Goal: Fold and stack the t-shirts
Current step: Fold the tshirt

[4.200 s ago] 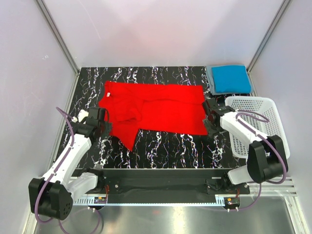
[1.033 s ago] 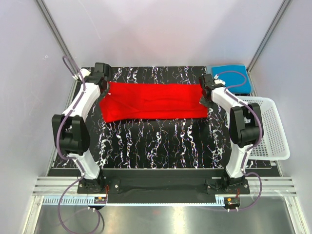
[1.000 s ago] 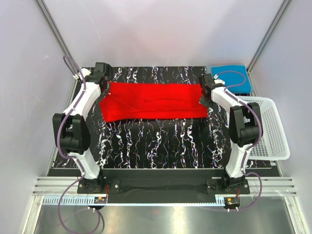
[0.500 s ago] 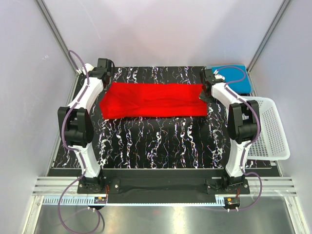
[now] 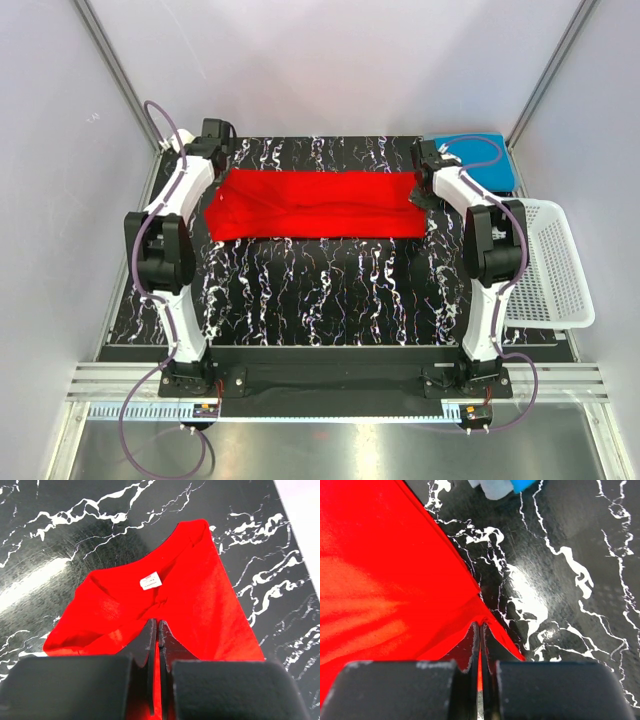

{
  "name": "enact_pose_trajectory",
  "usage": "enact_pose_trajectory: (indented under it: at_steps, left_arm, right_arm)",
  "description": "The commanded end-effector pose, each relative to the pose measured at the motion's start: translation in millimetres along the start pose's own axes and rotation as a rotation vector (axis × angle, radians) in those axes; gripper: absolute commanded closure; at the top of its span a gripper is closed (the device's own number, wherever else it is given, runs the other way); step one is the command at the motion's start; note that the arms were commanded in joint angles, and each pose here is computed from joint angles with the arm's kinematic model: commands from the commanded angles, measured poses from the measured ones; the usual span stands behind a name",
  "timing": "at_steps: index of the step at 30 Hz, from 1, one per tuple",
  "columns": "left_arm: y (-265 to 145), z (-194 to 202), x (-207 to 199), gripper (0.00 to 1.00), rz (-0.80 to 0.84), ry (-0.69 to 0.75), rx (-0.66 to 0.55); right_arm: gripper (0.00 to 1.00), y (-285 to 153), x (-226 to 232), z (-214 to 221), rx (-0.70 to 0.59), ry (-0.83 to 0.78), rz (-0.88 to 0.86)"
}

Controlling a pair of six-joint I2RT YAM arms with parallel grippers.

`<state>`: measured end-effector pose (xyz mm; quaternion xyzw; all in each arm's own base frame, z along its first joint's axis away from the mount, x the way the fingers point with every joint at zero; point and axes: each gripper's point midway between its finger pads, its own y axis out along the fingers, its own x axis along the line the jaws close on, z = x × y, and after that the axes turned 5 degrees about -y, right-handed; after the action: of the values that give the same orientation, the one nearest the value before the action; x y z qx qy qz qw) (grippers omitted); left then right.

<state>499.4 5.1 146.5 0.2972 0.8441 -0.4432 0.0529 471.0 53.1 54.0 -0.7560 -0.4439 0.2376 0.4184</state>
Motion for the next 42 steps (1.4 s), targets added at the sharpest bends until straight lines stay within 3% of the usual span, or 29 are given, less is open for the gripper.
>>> enact_pose_trajectory:
  at_steps: [1, 15, 27, 42]
  left_arm:
    - [7, -12, -8, 1.00, 0.008, -0.009, -0.049]
    - [31, -5, -3, 1.00, -0.038, 0.023, -0.055]
    - [11, -33, 1, 1.00, -0.050, -0.025, -0.119]
    - [22, -28, -3, 1.00, -0.062, -0.019, -0.109]
  right_arm:
    - [1.00, 0, 7, -17, -0.025, 0.002, -0.025]
    - [1.00, 16, 13, -16, 0.005, 0.000, -0.010]
    - [1.00, 5, -10, -23, -0.012, 0.032, 0.023]
    - [1.00, 4, 1, -40, -0.032, 0.039, -0.022]
